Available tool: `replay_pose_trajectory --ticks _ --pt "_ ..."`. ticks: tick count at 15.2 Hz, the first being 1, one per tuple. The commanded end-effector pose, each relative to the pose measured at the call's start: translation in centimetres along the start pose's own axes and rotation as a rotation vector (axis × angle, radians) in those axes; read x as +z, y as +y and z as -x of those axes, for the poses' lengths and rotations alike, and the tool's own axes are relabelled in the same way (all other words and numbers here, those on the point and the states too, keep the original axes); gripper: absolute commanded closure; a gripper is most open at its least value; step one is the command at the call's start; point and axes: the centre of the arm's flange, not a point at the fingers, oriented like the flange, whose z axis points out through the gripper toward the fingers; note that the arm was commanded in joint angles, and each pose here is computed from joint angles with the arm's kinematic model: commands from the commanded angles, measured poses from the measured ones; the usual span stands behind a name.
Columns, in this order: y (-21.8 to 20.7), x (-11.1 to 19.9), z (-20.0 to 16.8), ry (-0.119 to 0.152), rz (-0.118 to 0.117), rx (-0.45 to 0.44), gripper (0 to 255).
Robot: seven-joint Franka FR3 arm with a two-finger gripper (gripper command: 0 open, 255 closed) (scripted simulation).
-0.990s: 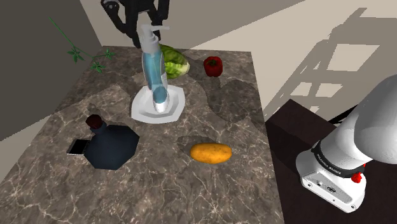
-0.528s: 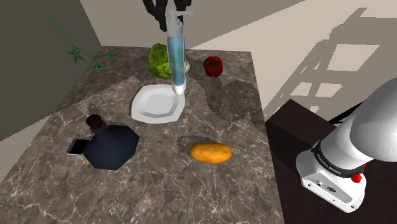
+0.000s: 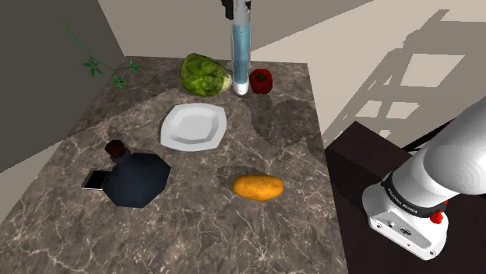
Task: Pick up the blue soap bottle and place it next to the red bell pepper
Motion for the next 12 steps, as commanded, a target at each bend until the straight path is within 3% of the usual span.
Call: replay_pose_trajectory --ticks 1,12 --pt "2.6 0.0 -0.5 0.0 0.0 -0.001 255" --pt "16.7 -0.4 -4.1 0.0 0.0 -0.001 255"
